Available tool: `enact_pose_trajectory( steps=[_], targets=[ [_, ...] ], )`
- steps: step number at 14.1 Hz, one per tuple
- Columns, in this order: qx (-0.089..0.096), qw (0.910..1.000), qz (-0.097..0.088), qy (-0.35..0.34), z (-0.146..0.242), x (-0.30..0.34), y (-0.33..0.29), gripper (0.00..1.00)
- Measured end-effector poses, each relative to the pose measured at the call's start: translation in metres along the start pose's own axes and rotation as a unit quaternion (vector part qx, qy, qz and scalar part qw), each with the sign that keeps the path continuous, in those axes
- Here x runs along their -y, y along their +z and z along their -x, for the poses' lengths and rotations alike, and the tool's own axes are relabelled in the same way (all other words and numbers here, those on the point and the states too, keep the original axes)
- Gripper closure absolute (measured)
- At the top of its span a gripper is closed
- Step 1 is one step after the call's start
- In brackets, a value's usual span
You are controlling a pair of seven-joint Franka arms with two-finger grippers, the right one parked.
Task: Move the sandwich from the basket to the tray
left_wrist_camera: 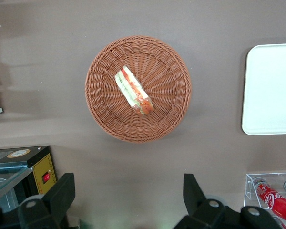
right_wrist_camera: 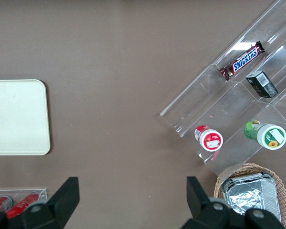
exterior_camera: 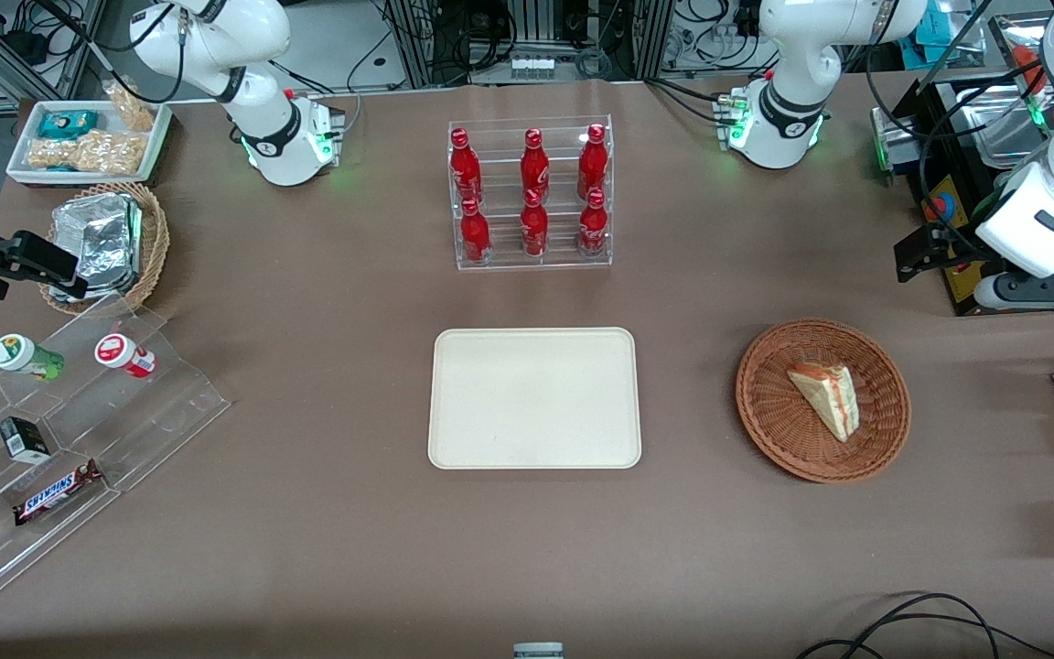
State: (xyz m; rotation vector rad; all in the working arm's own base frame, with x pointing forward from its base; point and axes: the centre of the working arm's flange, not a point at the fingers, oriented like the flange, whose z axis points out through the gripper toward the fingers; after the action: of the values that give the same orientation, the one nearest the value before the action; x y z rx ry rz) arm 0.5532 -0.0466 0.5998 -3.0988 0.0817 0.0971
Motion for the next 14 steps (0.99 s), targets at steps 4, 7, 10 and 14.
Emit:
enact_pose_trajectory(
  steps=[4,7,10,14],
  targets=[
    [-0.004,1.0,0.001,0.002,-0.001,0.0,-0.002,0.0],
    [-0.003,1.0,0.001,0.002,-0.001,0.0,-0.001,0.0],
    [0.0,1.0,0.001,0.002,-0.003,0.0,0.002,0.0],
    [0.017,0.9998,0.001,0.003,-0.011,-0.001,0.021,0.0]
  ],
)
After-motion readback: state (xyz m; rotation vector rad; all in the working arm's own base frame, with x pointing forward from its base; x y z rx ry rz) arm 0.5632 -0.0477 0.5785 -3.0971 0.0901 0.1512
